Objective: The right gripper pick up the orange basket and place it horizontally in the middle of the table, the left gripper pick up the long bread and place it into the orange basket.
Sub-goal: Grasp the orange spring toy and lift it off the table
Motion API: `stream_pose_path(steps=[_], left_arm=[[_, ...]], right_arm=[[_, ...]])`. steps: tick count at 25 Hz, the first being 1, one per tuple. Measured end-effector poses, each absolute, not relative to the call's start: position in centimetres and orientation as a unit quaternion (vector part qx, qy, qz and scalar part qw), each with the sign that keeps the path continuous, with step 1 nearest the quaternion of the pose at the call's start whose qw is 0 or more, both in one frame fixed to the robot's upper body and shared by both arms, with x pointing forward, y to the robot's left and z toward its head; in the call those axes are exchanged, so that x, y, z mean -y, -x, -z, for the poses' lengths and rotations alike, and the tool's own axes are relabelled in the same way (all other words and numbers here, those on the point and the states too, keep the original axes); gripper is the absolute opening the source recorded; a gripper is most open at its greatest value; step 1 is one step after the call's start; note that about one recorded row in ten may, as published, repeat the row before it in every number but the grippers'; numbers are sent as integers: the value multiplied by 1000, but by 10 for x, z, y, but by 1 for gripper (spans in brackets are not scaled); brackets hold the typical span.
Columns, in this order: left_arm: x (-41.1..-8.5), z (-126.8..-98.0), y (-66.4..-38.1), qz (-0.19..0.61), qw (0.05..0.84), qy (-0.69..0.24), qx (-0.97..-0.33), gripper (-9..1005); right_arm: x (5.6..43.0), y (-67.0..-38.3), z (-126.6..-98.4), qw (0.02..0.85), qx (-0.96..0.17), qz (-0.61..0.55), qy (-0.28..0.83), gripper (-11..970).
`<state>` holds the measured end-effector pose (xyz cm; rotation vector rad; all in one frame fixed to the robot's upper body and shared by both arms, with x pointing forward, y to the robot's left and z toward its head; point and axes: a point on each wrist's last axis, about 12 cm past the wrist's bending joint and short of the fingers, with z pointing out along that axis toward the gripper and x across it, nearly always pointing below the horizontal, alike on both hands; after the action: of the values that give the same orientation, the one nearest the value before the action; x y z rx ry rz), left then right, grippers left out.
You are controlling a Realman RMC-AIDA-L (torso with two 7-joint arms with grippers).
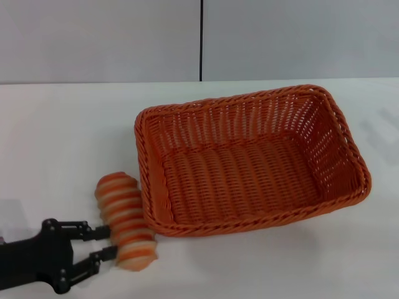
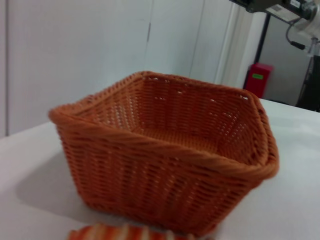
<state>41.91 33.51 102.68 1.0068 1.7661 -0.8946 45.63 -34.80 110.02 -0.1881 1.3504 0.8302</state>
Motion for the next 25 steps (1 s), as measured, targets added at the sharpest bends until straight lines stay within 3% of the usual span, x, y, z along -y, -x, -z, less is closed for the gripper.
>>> stream_pose_path(steps=[25], left_arm=[[-329, -1022, -425, 341, 487, -391, -703, 333]], right_arm=[[349, -453, -1096, 696, -611, -365, 92, 632]])
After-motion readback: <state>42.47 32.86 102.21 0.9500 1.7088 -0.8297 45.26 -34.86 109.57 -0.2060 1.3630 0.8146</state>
